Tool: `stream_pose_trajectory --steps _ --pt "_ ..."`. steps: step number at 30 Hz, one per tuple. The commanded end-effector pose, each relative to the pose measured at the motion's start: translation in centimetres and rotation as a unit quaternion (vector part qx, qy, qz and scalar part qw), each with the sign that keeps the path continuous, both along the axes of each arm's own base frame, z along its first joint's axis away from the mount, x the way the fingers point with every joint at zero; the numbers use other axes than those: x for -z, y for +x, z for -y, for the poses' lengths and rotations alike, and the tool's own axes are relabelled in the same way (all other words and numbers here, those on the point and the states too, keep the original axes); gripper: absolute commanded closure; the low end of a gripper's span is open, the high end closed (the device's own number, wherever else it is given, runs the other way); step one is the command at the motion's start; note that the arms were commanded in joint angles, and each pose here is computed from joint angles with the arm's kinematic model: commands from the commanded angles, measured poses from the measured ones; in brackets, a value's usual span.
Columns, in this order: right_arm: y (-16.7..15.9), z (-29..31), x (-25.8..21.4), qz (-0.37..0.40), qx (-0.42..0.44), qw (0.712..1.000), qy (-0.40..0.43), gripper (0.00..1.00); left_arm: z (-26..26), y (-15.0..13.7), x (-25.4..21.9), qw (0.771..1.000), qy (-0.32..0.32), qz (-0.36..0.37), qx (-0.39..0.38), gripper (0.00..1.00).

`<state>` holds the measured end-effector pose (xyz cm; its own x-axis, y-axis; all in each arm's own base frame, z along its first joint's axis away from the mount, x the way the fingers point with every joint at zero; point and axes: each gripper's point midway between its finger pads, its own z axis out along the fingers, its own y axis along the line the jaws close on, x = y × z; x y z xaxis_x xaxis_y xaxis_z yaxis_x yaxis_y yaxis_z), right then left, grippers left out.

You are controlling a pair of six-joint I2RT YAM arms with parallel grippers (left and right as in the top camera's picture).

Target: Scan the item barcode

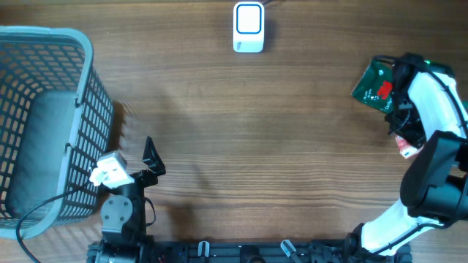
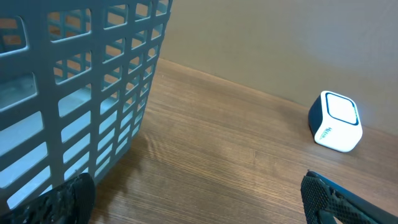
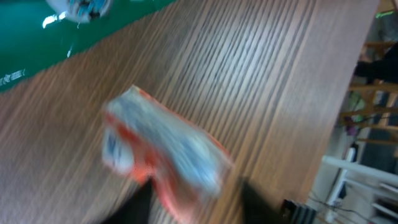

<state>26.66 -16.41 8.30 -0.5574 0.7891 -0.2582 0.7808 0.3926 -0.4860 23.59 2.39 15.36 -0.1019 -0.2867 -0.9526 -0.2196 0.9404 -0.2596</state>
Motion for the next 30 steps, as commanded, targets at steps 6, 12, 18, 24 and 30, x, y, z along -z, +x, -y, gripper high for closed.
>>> stream_pose_trajectory --steps 6,12,18,24,30 --pt "8.4 -7.2 -7.0 0.168 -0.174 0.958 0.152 0.00 -0.4 -0.1 -0.1 1.000 -0.002 0.003 -0.010 0.00" --pt "6.6 -13.0 -20.8 0.356 -0.272 0.881 0.154 0.00 -0.4 -0.1 -0.1 1.000 -0.002 0.004 -0.010 0.00" --pt "-5.6 -14.1 -28.8 0.463 -0.294 0.828 0.115 0.00 -0.4 -0.1 -0.1 1.000 -0.002 0.004 -0.010 0.00" --pt "-14.8 -14.8 -32.8 0.573 -0.313 0.755 0.064 0.00 -0.4 -0.1 -0.1 1.000 -0.002 0.004 -0.010 0.00" --pt "-17.4 -14.5 -30.8 0.552 -0.303 0.774 0.060 0.00 -0.4 -0.1 -0.1 1.000 -0.002 0.003 -0.010 0.00"
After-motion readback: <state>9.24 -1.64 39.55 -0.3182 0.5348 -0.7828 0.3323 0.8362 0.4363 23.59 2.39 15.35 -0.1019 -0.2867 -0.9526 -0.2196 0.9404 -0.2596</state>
